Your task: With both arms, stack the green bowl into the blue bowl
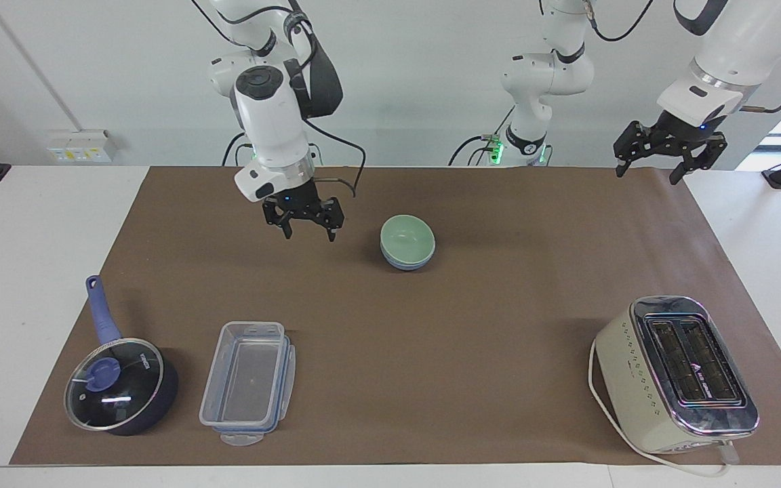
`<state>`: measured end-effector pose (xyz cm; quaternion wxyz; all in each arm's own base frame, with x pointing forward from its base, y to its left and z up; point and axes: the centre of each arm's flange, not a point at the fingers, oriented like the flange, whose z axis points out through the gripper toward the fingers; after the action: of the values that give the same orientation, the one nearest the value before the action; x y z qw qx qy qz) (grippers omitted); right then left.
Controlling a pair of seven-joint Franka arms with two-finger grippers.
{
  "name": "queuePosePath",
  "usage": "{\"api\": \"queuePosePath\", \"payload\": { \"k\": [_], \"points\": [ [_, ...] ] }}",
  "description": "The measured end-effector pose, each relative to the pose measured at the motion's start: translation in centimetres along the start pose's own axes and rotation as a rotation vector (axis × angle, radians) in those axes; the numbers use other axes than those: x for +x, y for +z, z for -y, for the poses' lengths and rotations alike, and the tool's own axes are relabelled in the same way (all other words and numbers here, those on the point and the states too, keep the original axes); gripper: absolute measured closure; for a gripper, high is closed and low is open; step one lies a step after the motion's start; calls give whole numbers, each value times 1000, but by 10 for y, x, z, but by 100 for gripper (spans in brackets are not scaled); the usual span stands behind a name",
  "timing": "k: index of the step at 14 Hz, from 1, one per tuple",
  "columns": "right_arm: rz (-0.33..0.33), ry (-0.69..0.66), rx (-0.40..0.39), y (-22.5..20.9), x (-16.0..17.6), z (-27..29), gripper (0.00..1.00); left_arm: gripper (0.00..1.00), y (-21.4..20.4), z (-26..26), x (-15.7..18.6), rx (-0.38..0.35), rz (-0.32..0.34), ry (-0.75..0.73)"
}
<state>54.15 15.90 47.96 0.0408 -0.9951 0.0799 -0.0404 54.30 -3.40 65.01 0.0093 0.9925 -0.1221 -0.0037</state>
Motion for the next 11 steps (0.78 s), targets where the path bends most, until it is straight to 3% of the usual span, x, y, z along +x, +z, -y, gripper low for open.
{"api": "queuePosePath", "payload": {
  "k": [11],
  "points": [
    [101, 12, -36, -35, 16, -146, 0, 0, 0, 0, 0, 0, 0, 0]
  ]
}}
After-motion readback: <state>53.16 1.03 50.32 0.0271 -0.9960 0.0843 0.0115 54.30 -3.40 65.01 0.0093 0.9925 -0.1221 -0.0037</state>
